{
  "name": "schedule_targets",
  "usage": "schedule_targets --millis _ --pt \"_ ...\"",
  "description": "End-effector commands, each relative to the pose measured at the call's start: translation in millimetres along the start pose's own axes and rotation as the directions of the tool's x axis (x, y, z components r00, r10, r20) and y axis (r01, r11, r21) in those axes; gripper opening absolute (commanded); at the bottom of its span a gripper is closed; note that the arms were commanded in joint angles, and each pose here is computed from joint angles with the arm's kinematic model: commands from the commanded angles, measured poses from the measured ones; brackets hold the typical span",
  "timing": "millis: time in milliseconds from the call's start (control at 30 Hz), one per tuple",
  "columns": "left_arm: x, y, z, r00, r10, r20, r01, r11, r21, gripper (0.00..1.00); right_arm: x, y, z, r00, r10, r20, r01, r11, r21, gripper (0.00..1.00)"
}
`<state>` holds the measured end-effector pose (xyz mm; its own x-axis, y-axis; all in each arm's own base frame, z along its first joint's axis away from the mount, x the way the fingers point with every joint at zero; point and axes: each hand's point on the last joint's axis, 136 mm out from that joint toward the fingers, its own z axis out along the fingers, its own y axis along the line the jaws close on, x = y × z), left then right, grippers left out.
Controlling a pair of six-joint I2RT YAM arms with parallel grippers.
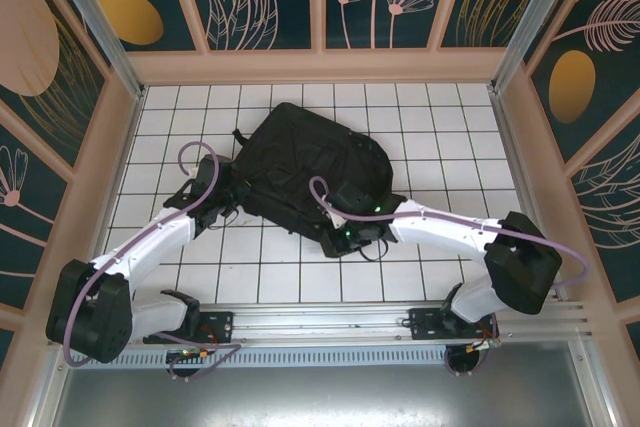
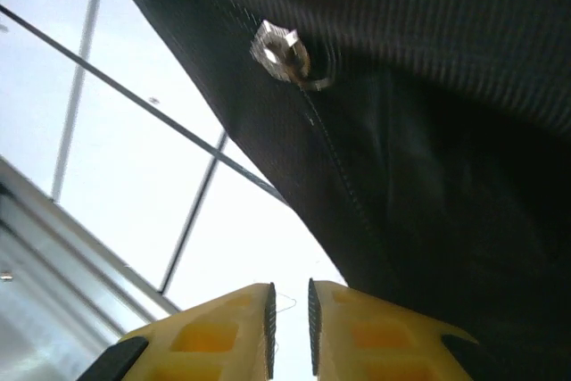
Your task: Pack books, pencil case, and school supplies into a backpack
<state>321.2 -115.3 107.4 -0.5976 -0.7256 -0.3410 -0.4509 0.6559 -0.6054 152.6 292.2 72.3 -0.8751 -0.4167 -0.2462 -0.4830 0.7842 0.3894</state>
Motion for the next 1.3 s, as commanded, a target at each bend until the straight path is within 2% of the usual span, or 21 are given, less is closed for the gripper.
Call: schedule_targets --millis 0,100,200,400,467,533,633,767,933,1100,1267 --pt "-2.2 -1.4 3.7 1.0 0.006 0.012 -0.006 1.0 0.016 0.0 12.4 -30.5 16.1 1.0 0.014 0.009 -0.015 0.989 0.144 0.21" --pt "-0.2 -1.2 4.3 1.0 0.007 0.005 -0.007 1.0 0.024 0.0 6.0 -27.5 14.9 0.999 0.007 0.046 -0.014 0.99 0.14 0.21" --pt "0.9 3.9 5.0 1.0 0.014 0.008 -0.014 1.0 0.012 0.0 -15.3 -15.9 -9.5 0.99 -0.021 0.14 0.005 0.994 0.114 0.21" --pt "5.1 13.6 7.5 1.0 0.018 0.007 -0.018 1.0 0.002 0.0 -49.5 28.8 -71.4 0.966 -0.071 0.25 0.095 0.992 -0.085 0.22" --pt "6.0 15.1 8.6 1.0 0.019 0.006 -0.019 1.0 0.0 0.0 -56.8 33.4 -84.5 0.964 -0.059 0.26 0.098 0.985 -0.139 0.23" --pt "6.7 15.6 9.3 1.0 0.02 0.005 -0.02 1.0 0.0 0.0 -65.9 24.5 -90.7 0.963 -0.03 0.268 0.068 0.989 -0.134 0.25" --pt "6.8 14.5 9.6 1.0 0.02 0.004 -0.02 1.0 0.008 0.0 -70.0 6.1 -79.2 0.973 -0.032 0.227 0.042 0.998 -0.04 0.26" --pt "6.3 12.0 8.3 1.0 0.024 0.004 -0.024 1.0 0.015 0.0 -72.7 -5.6 -57.3 0.983 -0.012 0.185 0.009 1.0 0.014 0.28" --pt "5.6 10.5 5.9 1.0 0.024 0.006 -0.024 0.999 0.022 0.0 -69.5 -6.2 -30.5 0.989 0.02 0.148 -0.017 1.0 -0.017 0.29" --pt "5.3 7.4 3.9 1.0 0.021 0.003 -0.021 0.999 0.032 0.0 -64.7 -20.3 -13.6 0.991 0.025 0.132 -0.032 0.998 0.053 0.31" --pt "4.3 4.5 1.7 1.0 0.02 0.004 -0.02 0.999 0.04 0.0 -56.4 -24.0 0.0 0.995 0.022 0.094 -0.028 0.997 0.068 0.34"
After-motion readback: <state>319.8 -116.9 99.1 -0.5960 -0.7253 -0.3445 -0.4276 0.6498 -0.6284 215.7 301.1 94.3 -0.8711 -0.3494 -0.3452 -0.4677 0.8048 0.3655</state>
